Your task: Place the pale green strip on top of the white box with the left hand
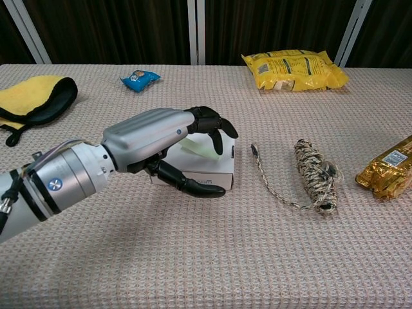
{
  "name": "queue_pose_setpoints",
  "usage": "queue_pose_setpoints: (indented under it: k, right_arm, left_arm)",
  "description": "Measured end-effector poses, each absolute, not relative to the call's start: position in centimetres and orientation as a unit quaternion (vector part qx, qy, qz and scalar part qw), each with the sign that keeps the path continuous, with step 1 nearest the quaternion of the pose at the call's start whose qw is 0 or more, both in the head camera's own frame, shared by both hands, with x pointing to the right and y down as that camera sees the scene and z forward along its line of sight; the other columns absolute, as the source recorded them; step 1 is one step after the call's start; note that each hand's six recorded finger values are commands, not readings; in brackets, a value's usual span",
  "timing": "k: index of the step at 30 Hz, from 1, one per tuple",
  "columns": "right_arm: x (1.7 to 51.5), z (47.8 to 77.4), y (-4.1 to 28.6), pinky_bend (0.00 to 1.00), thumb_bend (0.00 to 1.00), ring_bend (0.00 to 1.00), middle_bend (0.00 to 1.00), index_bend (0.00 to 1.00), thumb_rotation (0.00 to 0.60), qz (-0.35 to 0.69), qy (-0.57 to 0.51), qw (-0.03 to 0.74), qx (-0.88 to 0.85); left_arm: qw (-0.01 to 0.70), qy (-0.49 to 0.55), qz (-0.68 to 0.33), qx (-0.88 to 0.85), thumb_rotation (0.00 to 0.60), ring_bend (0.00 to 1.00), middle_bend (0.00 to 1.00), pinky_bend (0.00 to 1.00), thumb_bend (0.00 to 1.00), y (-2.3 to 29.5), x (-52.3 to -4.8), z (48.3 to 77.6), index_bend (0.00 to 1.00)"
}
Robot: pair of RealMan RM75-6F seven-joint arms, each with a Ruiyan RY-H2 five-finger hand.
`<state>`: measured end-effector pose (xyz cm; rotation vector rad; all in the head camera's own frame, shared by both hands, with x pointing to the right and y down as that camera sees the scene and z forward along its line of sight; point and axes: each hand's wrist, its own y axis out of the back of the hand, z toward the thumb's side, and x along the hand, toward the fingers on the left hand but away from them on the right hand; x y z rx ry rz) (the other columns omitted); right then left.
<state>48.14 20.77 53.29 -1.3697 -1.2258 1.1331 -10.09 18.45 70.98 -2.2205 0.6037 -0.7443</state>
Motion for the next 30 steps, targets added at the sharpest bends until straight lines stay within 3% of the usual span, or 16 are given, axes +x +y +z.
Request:
queue_pose_setpoints:
  k: [21,25,30]
  right_arm:
    - [48.22,53.23,20.72,0.00,0.30,0.00,0.00,0.00,0.546,0.463,-0.501,0.472,-0.559]
    - [48.15,53.25,20.71,0.00,0.30,0.00,0.00,0.00,0.546,0.462,-0.500,0.473,-0.559]
    - [48.18,53.18,20.69,0.00,0.30,0.00,0.00,0.00,0.547,0.463,-0.501,0.473,-0.558]
  left_arm:
    - [0.350,0.234,-0.291,-0.859,0.224,0.06,0.34,0.17,0.00,18.27,-9.91,71.17,0.20]
    - [0.349,0.234,-0.289,-0.860,0.263,0.06,0.33,0.17,0.00,18.22,-9.74,71.19,0.20]
    - [0.350,0.231,-0.293,-0.860,0.269,0.06,0.32,0.17,0.00,18.14,-9.65,71.52,0.20]
